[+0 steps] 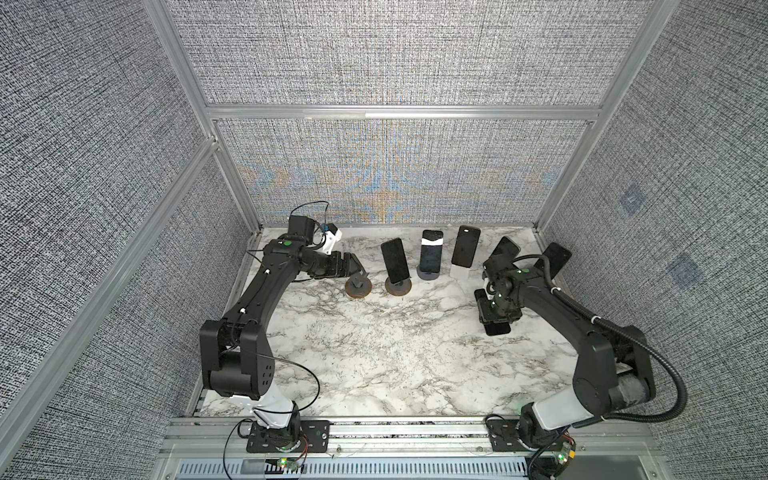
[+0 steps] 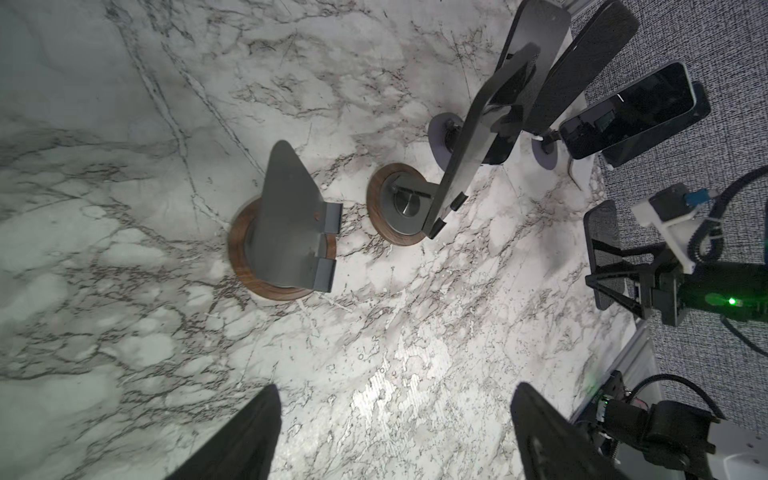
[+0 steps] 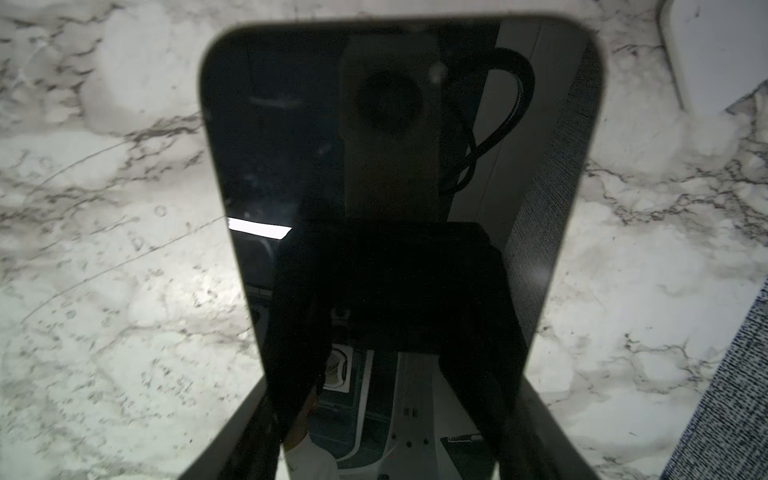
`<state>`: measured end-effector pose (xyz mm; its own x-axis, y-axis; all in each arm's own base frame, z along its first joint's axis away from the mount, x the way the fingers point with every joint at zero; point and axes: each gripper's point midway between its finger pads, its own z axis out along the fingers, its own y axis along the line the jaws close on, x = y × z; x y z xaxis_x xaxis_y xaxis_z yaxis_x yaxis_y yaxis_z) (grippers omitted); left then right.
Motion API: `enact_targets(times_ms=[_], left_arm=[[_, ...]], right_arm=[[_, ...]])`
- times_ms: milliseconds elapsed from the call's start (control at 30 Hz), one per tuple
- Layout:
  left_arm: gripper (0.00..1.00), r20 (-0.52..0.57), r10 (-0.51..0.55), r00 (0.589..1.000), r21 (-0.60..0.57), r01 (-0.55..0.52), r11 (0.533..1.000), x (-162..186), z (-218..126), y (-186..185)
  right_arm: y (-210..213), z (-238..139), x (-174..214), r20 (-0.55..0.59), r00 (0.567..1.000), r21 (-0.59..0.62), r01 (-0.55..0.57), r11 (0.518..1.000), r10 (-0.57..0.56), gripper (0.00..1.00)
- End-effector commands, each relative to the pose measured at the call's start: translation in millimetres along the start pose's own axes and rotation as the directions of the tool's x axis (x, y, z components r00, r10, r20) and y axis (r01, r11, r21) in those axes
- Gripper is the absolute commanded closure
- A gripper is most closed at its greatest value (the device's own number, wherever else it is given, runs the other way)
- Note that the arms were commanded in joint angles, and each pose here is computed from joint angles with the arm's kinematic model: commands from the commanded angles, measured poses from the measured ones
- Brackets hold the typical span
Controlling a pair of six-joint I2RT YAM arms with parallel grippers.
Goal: Remove the phone from the phone stand
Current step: 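Lift the phone off its stand and lay it flat with the right gripper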
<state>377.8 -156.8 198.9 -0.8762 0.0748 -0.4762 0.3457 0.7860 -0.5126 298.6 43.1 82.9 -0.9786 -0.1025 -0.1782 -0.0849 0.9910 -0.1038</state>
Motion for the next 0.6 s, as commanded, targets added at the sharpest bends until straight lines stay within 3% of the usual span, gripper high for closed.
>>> enact_targets(times_ms=[0, 433, 567], left_arm=[[0.13, 0.047, 0.043, 0.998, -0.029, -0.042, 0.999, -6, -6, 5], [0.13, 0.032, 0.053, 0.998, -0.07, -0.051, 0.996, 0, -7, 15], [0.12, 0.025, 0.05, 0.998, -0.072, -0.048, 0.996, 1, -8, 18]], right_arm=[[-2, 13, -16, 0.044, 0.999, -0.01, 0.004, 1.0, -0.004, 1.0], [4, 61, -13, -0.035, 0.999, -0.042, 0.01, 0.999, -0.011, 1.0], [4, 69, -5, -0.053, 0.999, -0.037, 0.002, 0.999, -0.004, 0.93]])
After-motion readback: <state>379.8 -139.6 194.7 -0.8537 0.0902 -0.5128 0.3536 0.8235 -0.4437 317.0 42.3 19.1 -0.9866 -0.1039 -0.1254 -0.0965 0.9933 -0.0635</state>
